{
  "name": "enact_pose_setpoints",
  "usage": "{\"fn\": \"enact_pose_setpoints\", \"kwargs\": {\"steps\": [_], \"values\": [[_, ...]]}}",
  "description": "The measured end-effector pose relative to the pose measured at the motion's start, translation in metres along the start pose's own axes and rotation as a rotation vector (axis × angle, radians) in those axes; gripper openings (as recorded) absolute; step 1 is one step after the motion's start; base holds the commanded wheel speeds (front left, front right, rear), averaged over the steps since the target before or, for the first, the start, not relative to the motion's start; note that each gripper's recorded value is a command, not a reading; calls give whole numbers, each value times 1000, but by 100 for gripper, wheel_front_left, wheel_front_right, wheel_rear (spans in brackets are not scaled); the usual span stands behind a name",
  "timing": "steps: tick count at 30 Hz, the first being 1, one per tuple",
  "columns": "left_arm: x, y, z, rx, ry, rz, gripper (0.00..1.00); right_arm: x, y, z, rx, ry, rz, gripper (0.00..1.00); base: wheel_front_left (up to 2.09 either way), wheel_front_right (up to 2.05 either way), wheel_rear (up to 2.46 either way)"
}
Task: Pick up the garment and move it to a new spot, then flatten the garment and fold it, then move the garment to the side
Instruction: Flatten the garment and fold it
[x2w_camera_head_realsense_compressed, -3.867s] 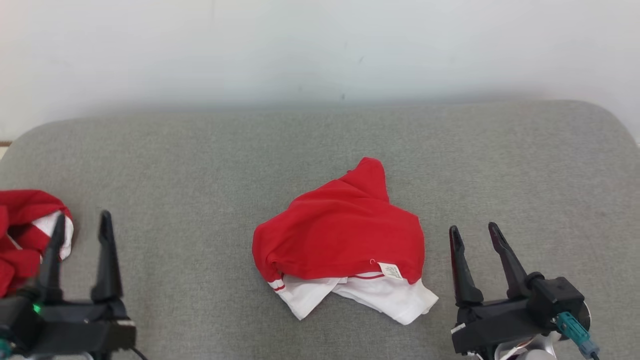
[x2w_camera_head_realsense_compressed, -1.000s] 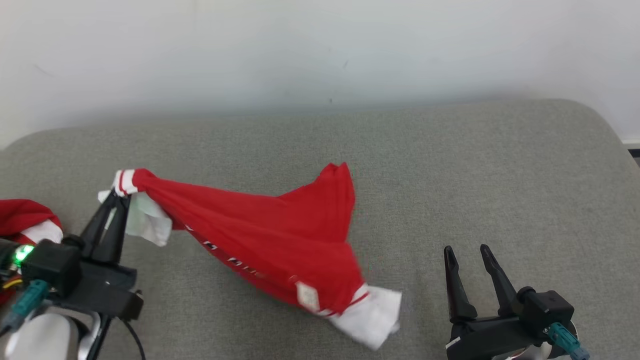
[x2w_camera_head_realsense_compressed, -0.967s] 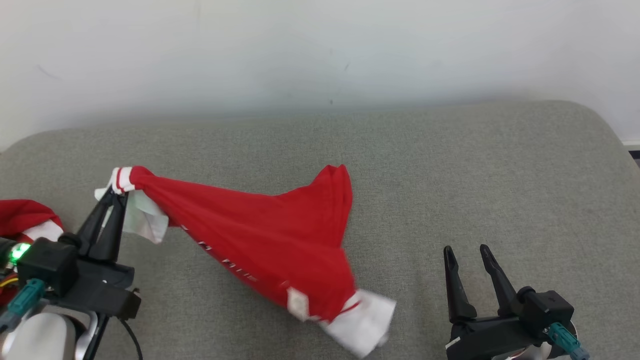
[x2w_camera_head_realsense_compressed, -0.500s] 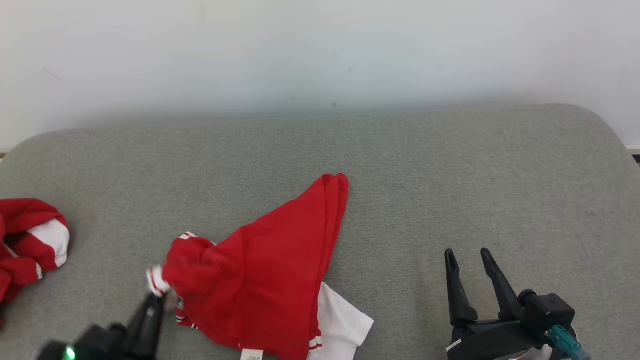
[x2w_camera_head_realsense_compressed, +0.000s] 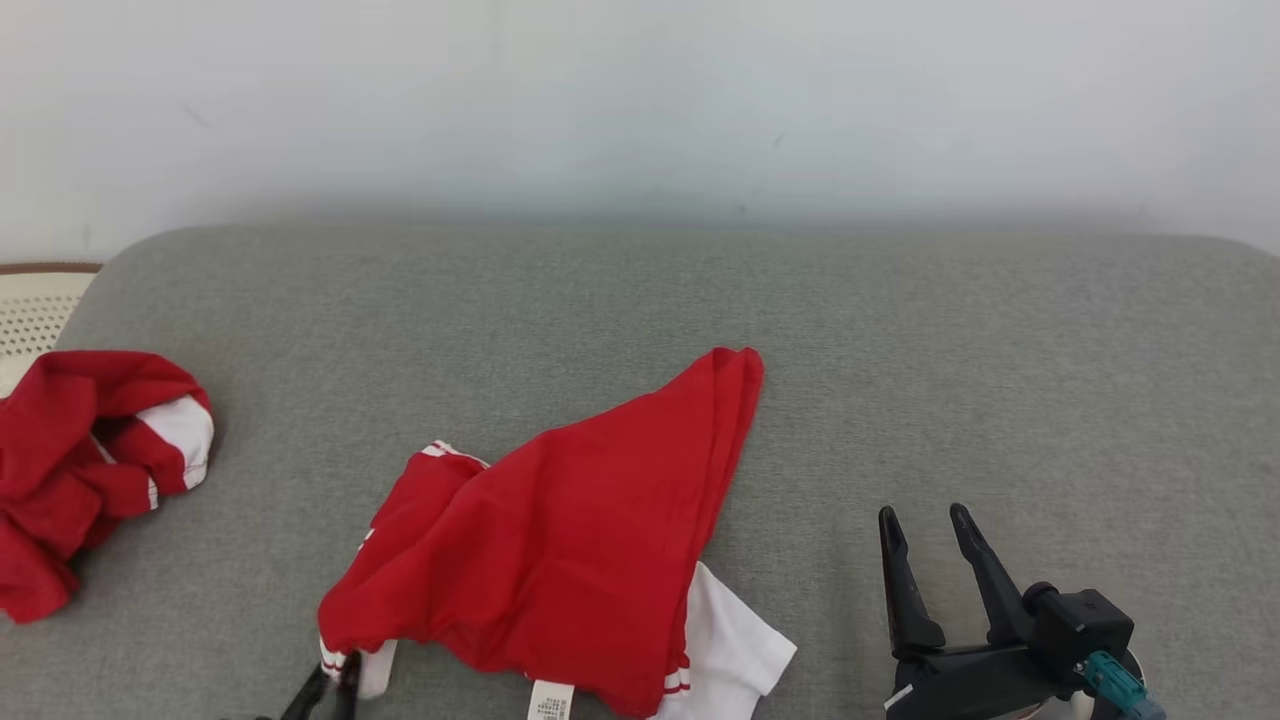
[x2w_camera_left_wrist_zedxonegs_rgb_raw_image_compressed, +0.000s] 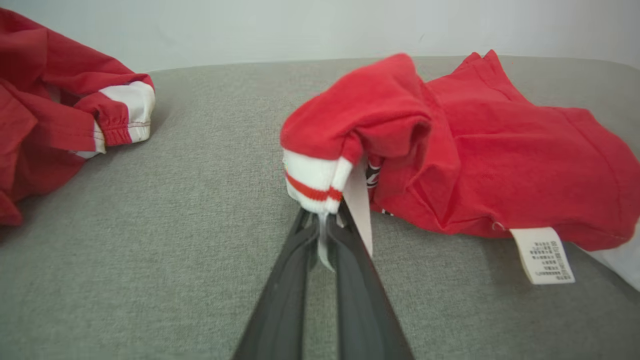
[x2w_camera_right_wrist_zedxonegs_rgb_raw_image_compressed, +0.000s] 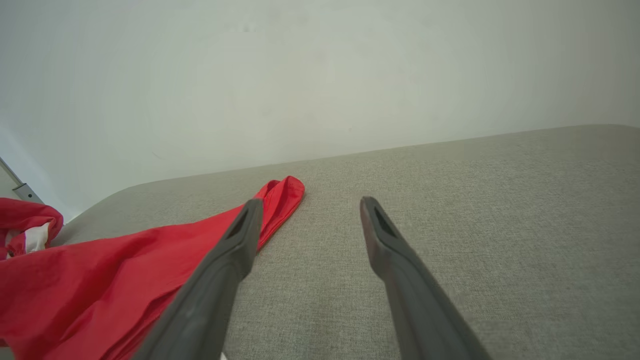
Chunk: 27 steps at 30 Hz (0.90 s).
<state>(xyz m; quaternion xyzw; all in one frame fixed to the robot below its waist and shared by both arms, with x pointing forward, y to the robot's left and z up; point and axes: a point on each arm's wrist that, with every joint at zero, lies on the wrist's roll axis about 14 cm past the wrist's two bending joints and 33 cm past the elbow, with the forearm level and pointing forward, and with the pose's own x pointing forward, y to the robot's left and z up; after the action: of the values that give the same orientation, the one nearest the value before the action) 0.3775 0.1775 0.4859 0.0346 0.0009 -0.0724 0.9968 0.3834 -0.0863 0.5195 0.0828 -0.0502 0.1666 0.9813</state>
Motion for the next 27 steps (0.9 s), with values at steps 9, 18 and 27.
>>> {"fn": "enact_pose_setpoints", "kwargs": {"steps": [9, 18, 27], "values": [[-9, 17, 30, -56, -108, 110, 100, 7, 14, -5, 19, 12, 44, 100, 0, 0, 0], [-27, 30, 74, -70, -255, 199, 100, 10, 24, -18, 37, 50, 74, 100, 0, 0, 0], [-33, 39, 84, -56, -289, 243, 100, 18, 46, -51, 97, 208, 138, 100, 0, 0, 0]]}}
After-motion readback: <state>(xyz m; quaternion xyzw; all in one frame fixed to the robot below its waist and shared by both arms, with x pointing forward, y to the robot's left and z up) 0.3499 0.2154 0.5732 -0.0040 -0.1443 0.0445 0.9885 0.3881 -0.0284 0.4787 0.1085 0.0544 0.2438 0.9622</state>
